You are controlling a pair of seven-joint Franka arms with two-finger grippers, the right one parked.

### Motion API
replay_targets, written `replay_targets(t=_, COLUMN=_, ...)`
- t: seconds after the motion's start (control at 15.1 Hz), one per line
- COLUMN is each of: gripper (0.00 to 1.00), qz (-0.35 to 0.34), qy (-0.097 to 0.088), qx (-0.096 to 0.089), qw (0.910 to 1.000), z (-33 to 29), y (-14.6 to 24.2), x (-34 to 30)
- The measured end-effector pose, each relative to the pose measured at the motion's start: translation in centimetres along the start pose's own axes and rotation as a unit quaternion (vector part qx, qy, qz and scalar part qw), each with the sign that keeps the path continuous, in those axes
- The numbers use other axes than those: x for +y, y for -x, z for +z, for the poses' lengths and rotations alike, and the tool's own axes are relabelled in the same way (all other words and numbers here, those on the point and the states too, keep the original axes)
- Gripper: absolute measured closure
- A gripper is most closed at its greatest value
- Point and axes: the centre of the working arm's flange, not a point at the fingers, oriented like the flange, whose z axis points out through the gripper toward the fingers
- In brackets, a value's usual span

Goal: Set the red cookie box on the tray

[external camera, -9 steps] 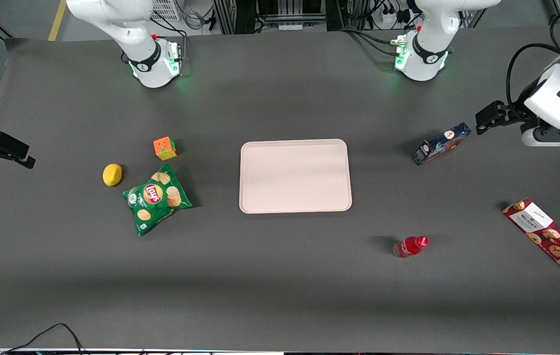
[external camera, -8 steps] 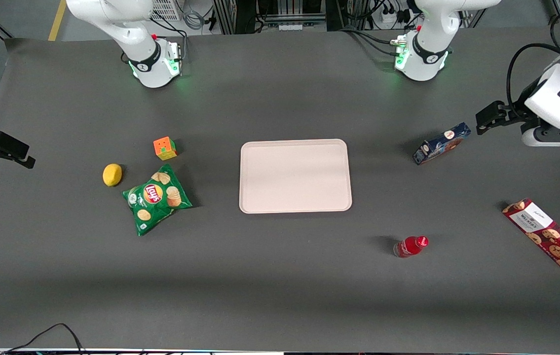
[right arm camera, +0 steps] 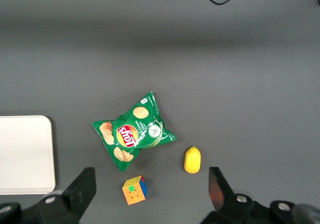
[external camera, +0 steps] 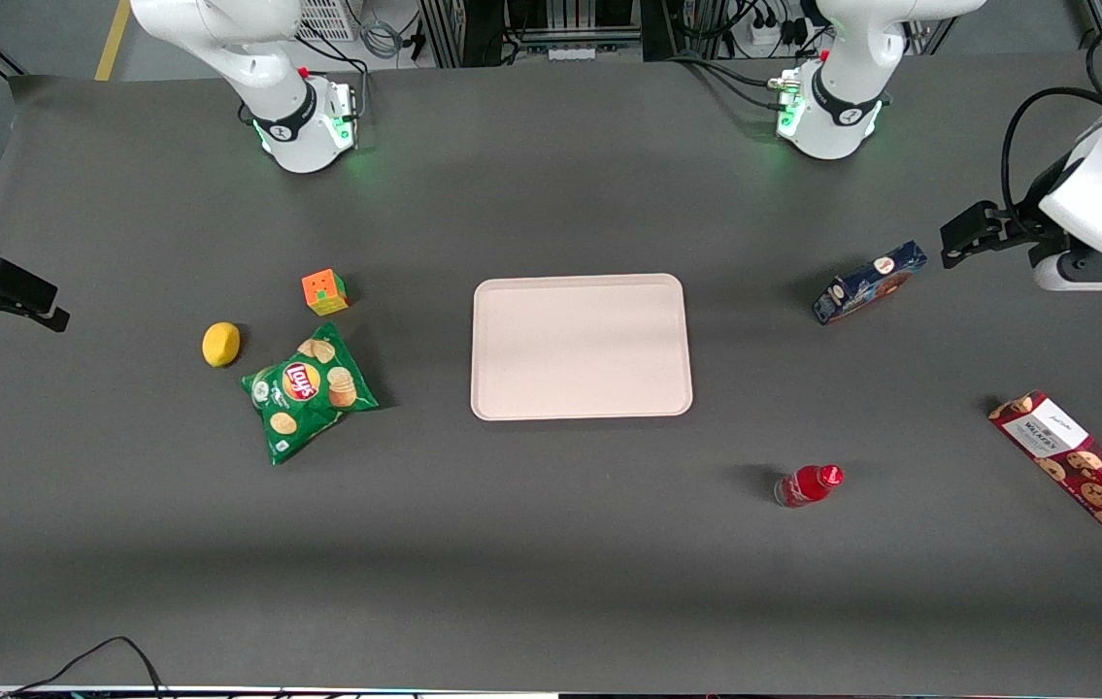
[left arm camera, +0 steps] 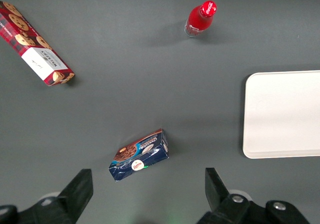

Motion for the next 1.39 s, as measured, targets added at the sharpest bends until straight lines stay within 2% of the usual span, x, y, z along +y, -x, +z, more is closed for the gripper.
replay_targets(t=0.26, gripper=0.00, qz=-0.008, qy=0.001, qx=-0.003, qw=1.0000, z=0.4, y=-0.3, x=-0.8)
replay_targets(t=0.79, gripper=0.00, qz=-0.074, qy=0.008, qx=0.029, qw=0.9968, z=2.6, y=-2.5, x=-8.3)
replay_targets(t=1.19, gripper=0.00, qz=-0.139, qy=0.005, qx=0.053, qw=0.9888, z=6.2, y=-4.2, x=-15.7)
replay_targets(t=1.39, gripper=0.00, qz=-0.177, qy=-0.004, qx=0.055, qw=0.9826, z=9.4, y=-5.3, x=-20.3)
